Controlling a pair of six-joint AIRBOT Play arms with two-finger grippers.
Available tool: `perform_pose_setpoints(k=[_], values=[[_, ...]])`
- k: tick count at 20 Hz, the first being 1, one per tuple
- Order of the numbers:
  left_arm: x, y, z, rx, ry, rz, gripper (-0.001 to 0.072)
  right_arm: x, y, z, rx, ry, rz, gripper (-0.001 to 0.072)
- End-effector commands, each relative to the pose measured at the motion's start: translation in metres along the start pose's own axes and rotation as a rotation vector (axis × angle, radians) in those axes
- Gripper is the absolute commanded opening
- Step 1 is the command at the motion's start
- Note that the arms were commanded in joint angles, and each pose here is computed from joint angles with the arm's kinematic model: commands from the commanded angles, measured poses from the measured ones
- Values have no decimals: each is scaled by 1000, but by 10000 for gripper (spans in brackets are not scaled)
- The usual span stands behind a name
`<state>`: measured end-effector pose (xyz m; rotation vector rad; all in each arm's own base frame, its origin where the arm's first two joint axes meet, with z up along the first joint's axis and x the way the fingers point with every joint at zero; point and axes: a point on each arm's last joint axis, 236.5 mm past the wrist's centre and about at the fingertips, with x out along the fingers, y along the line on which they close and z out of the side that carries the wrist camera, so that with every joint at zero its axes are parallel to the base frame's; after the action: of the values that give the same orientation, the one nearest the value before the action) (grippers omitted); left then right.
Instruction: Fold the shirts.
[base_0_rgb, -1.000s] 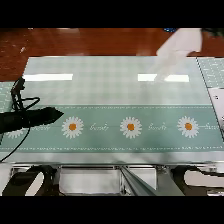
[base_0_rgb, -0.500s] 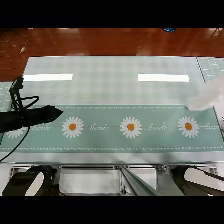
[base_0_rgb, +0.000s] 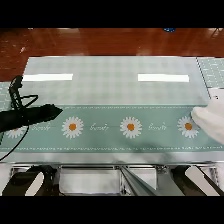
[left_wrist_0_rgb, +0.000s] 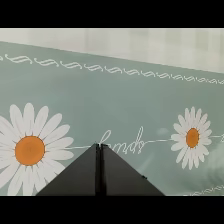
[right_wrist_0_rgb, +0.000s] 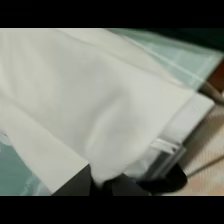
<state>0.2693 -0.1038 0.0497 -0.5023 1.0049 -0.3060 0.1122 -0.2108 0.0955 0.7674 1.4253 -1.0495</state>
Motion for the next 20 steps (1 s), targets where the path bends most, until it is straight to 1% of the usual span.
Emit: perform_pose_setpoints(k=[1,2,3,4,6,7,8,9,10,11,13,14,16,18,19,20], values=[[3,2,0,-4,7,3,21,52,-60,-60,97,185,-132,27],[4,2,-1,-6,11,4,22,63,-65,-67,149,203,-136,100],[5,3,-1,-6,16,6,21,73,-66,-71,174,221,-130,315],[7,5,-1,-11,23,9,21,79,-64,-70,164,216,-124,413],[14,12,9,0,-4,23,21,83,-63,-55,162,155,-114,412],[18,17,20,-3,-31,34,21,83,-56,-41,163,102,-78,411],[19,21,34,-16,-55,44,21,80,-42,-24,166,36,-10,400],[16,22,51,-24,-73,50,21,69,-18,0,172,-58,106,350],[10,18,75,-22,-97,49,21,49,12,27,161,-161,253,162],[1,10,100,-4,-126,41,21,13,52,58,94,-306,443,24],[-26,-26,157,69,-203,2,21,-77,120,95,-43,-572,703,24],[-42,-49,184,116,-248,-24,21,-122,159,94,-156,-662,797,24],[-65,-103,221,224,-326,-88,20,-184,240,53,-414,-712,933,24],[-65,-141,229,307,-337,-118,20,-205,319,-16,-705,-706,976,24],[-51,-146,220,329,-303,-101,20,-196,353,-52,-836,-691,947,24],[-30,-139,207,364,-248,-45,20,-176,381,-85,-933,-655,897,24]])
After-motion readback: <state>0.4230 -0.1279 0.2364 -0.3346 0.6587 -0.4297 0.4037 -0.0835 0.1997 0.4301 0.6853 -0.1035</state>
